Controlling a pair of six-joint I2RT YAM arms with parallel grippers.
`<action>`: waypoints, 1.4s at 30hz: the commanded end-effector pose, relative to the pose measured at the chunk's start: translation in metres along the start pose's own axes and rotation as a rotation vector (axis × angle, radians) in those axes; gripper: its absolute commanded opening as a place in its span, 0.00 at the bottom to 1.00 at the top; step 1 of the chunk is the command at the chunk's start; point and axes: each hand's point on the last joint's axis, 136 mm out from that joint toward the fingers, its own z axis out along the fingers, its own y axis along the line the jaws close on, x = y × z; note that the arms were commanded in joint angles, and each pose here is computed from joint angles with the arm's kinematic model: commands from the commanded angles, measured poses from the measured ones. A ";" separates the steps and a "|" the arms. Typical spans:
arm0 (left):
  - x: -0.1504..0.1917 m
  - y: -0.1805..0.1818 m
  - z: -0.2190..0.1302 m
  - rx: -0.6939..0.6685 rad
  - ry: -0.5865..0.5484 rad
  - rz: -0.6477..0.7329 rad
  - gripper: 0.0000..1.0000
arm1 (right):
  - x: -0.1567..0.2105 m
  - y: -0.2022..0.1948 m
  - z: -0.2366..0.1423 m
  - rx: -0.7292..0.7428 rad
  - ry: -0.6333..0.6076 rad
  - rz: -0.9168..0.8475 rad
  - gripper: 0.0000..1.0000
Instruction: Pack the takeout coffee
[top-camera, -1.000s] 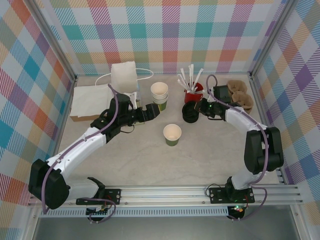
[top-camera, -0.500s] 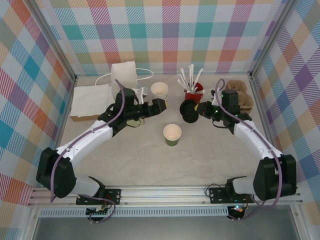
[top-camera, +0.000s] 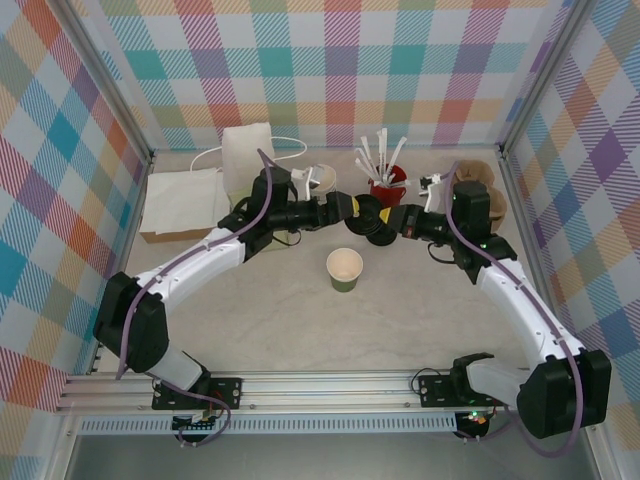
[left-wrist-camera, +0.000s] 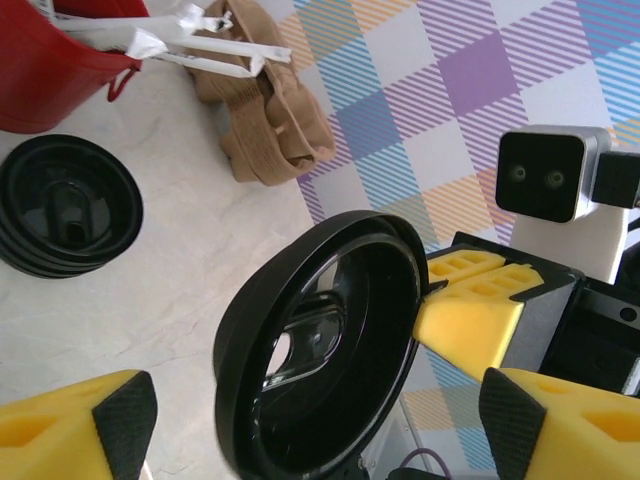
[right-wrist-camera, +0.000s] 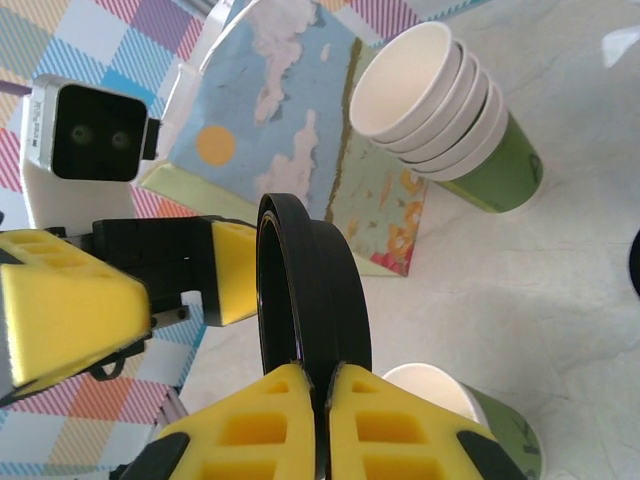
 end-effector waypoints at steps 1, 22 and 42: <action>-0.003 -0.024 0.006 0.061 0.009 0.040 0.79 | -0.013 0.028 0.000 -0.096 -0.016 -0.037 0.09; -0.001 -0.017 0.007 -0.011 0.000 0.071 0.19 | -0.009 0.016 0.002 -0.039 -0.015 -0.020 0.40; -0.001 -0.014 -0.003 -0.081 -0.003 0.114 0.48 | 0.002 0.024 0.024 -0.070 0.055 -0.044 0.19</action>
